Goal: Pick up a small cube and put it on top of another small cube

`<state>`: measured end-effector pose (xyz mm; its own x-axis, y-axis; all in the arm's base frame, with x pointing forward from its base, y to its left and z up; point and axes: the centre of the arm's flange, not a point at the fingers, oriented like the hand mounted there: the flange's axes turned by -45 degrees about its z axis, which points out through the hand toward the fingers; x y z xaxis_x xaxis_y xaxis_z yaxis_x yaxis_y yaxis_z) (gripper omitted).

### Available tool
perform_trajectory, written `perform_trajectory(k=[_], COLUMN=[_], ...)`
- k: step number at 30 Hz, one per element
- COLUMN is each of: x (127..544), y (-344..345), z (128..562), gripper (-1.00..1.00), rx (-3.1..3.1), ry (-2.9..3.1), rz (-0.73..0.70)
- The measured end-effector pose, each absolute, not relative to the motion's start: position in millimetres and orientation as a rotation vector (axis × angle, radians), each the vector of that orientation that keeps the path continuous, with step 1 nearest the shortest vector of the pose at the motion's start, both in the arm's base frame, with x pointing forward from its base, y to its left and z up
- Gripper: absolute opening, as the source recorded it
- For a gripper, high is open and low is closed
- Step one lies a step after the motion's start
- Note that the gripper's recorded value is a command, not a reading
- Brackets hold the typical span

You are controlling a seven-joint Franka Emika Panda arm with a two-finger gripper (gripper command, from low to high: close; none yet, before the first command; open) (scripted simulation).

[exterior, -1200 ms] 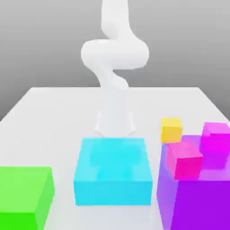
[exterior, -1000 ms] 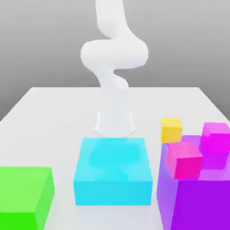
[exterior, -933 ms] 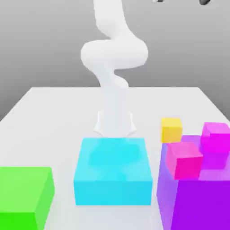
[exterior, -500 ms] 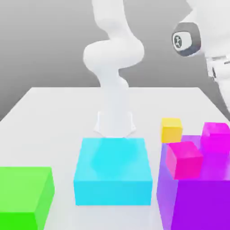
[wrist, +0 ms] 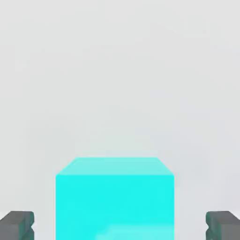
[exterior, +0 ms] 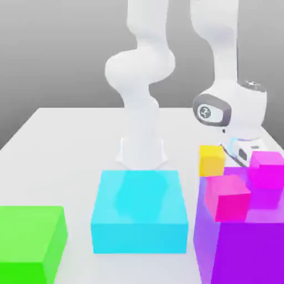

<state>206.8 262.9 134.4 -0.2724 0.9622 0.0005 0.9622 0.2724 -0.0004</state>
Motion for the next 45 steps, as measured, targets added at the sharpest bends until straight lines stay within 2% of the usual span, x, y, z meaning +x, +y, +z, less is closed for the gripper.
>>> perform_trajectory(k=[7,15,29,35,39,45], x=[207,207,274,325,379,442], y=[263,261,263,250,227,195], z=[134,192,288,354,394,421], gripper=[-1.00,-1.00,-1.00,-1.00,-1.00,-1.00], rx=[-1.895,-1.900,-2.300,-2.296,-2.256,-2.173], ry=[-2.506,-2.501,-1.847,-1.694,-1.781,-2.061], rz=[0.002,0.010,0.272,0.303,0.214,0.076])
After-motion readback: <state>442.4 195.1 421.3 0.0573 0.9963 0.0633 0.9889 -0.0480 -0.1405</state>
